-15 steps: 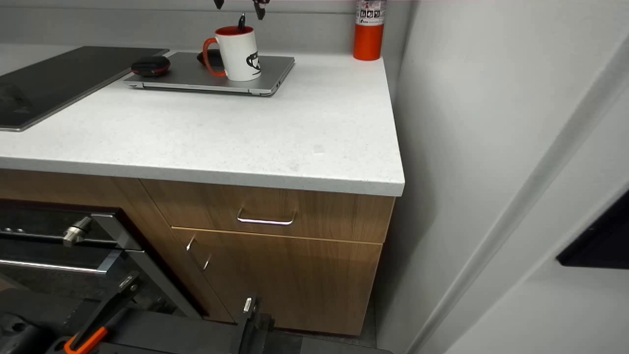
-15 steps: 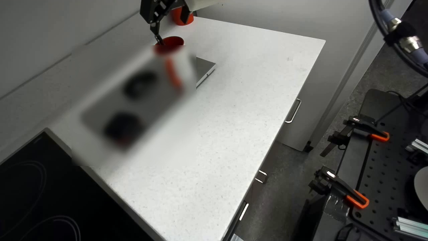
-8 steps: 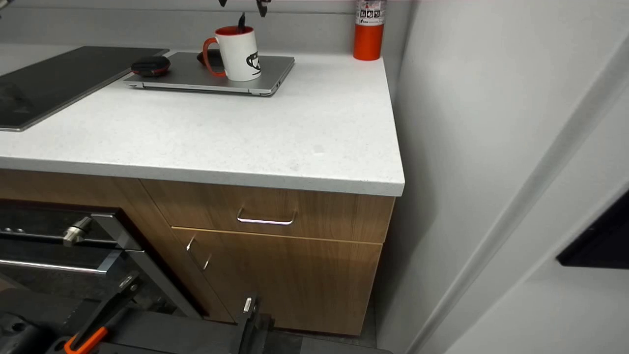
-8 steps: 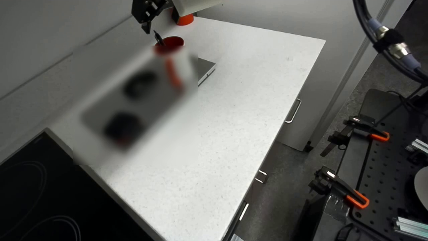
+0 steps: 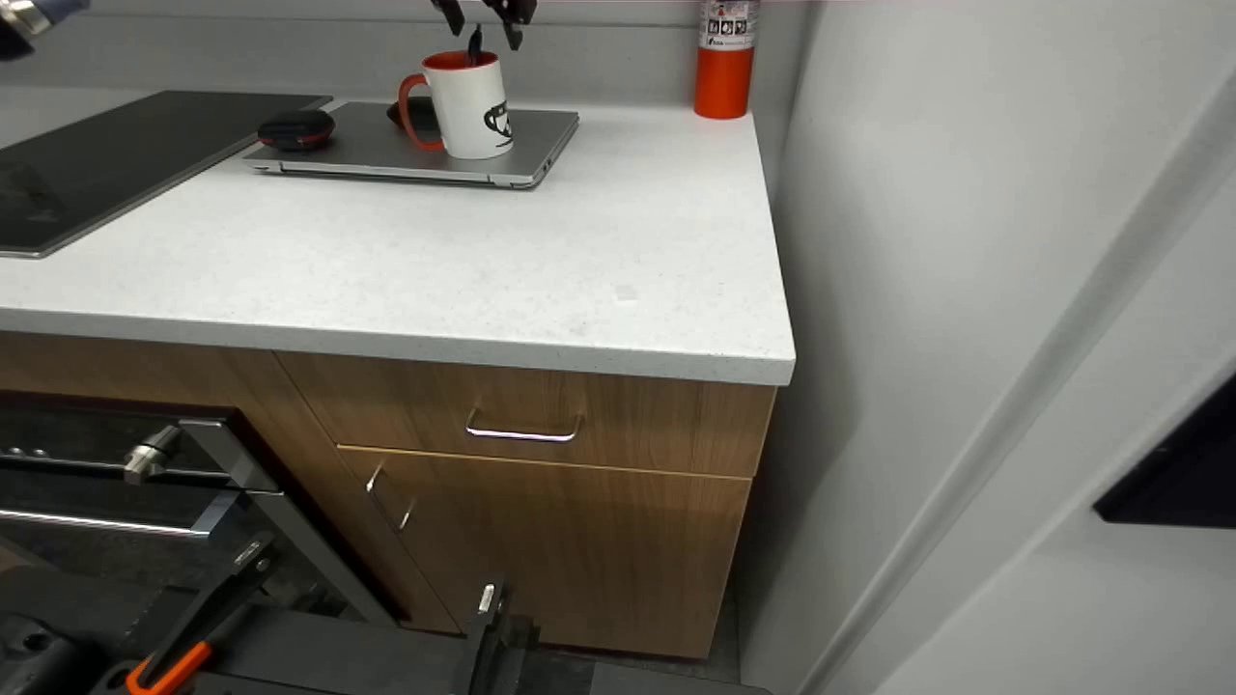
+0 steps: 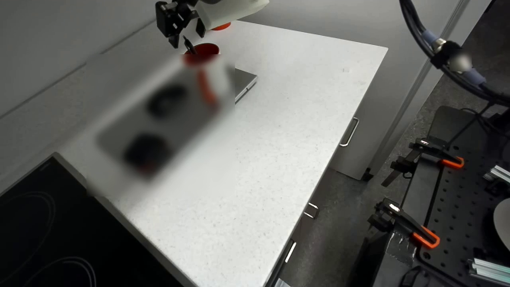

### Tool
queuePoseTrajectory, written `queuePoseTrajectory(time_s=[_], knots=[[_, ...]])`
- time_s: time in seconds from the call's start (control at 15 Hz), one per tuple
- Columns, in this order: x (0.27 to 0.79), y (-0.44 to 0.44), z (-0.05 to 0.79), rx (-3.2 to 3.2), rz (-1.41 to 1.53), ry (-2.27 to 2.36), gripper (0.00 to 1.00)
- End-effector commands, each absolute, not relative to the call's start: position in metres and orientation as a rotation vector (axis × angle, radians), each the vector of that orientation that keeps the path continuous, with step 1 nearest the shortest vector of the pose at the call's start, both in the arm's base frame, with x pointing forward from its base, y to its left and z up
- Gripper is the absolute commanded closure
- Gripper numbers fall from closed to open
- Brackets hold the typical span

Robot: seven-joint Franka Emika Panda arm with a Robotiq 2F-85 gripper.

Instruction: Take the pen from the white and orange cup and put it on the table

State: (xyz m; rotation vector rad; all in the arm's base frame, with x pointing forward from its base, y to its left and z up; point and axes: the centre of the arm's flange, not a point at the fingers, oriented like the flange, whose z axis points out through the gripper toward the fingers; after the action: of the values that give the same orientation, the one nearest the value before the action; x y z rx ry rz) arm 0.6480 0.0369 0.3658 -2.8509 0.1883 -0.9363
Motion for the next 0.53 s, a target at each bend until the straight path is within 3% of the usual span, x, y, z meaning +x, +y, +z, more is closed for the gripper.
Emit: queuePoseTrajectory(time_s=[0.0,0.33,0.47], knots=[[0.6622,0.0353,0.3597,-2.828,-0.97,0.227,0.56],[0.6572,0.031,0.3598,-2.816,-0.965,0.249,0.96],[0.6522,0.0298,0.3655,-2.802,-0.975,0.265,1.0]])
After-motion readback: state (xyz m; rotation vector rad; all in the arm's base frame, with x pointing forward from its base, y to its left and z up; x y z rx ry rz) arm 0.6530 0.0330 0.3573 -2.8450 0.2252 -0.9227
